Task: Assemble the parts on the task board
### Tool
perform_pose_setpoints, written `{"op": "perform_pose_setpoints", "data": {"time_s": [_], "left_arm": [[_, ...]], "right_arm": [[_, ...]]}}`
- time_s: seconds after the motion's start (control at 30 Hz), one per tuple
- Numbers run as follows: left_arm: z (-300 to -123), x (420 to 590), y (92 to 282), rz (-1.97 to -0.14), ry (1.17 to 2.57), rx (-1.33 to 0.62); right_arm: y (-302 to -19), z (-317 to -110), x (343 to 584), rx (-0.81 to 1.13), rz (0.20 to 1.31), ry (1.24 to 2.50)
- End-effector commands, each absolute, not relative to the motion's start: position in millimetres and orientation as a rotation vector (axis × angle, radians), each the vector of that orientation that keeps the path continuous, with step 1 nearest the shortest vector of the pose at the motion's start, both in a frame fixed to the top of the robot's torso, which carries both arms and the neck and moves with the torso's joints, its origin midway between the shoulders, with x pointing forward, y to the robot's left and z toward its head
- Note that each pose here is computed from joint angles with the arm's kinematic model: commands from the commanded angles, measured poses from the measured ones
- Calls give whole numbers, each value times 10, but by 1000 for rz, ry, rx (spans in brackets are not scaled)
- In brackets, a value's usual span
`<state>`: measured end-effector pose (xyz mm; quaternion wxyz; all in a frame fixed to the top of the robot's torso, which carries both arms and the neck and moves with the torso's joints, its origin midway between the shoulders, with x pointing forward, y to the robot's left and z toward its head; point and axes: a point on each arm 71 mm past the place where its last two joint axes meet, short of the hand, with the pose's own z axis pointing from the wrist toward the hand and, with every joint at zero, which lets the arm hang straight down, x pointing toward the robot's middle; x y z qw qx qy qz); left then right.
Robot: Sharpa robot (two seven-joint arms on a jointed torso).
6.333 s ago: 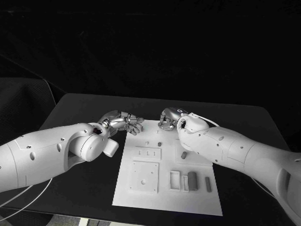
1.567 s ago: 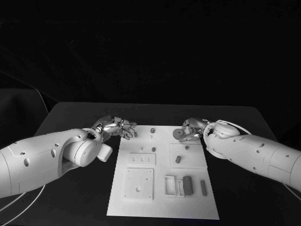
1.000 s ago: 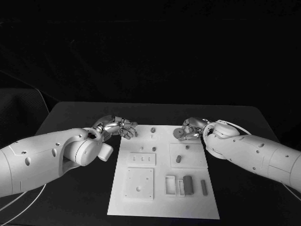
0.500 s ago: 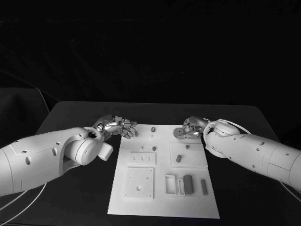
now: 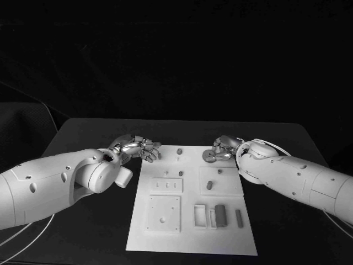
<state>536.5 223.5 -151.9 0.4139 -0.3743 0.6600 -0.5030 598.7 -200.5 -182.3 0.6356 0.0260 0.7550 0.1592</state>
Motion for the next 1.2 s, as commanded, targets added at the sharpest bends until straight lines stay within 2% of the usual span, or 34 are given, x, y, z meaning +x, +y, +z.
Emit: {"op": "perform_pose_setpoints", "data": {"time_s": [0.03,0.57,1.2], "left_arm": [[-1508,5365,2216,-1272,1658,-932],[-1509,5365,2212,-1272,1660,-932],[-1512,5369,2230,-1266,1660,-934]], "right_arm": [[-1960,-1854,5996,50,344,1739],[-1874,-1859,6007,-11,296,1736],[-1952,-1889,5995,-29,290,1763]]}}
